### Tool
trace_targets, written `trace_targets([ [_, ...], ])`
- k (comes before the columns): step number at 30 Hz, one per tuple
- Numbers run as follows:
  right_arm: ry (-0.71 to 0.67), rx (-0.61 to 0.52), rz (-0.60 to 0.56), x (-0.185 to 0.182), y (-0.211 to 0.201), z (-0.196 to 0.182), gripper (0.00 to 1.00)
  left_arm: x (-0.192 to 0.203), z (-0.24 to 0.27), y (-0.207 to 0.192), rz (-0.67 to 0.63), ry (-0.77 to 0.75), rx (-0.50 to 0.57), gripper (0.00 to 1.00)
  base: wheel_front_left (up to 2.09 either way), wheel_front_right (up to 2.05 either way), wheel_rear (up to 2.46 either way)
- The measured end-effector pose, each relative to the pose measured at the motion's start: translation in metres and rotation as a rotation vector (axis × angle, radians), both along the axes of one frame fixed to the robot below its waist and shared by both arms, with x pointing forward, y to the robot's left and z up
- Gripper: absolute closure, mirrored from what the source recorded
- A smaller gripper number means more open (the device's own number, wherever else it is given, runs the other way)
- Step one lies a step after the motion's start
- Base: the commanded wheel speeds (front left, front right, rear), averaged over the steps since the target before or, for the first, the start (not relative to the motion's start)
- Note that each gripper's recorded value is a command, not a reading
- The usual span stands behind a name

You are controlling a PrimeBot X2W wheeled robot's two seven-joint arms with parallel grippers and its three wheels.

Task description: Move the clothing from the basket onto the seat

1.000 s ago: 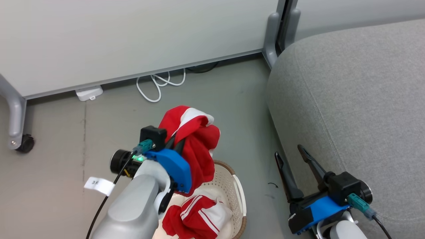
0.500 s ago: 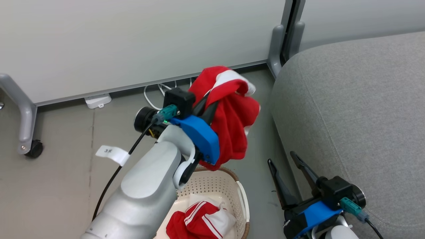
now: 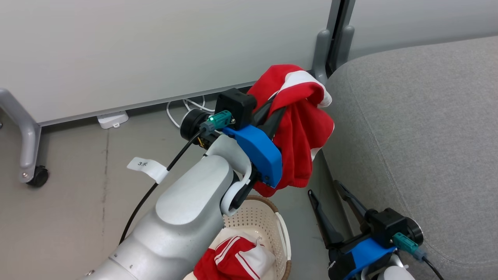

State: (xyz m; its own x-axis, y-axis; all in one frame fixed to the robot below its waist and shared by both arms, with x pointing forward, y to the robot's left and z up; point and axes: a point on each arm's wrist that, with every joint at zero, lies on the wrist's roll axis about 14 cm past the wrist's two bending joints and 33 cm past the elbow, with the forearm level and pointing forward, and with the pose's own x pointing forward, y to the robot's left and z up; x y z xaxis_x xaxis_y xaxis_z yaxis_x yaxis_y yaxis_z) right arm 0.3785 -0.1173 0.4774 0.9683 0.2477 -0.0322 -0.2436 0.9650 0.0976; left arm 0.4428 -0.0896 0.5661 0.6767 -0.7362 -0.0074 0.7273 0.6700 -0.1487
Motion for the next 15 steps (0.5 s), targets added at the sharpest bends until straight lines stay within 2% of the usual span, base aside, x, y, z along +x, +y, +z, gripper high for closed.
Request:
trace_targets([
  [15,-0.030,0.038,0.078,0.012,0.025,0.024,0.00,-0.010,-0.007,-0.010,-0.026,0.020,0.007,1.00,0.00,0.00,0.00],
])
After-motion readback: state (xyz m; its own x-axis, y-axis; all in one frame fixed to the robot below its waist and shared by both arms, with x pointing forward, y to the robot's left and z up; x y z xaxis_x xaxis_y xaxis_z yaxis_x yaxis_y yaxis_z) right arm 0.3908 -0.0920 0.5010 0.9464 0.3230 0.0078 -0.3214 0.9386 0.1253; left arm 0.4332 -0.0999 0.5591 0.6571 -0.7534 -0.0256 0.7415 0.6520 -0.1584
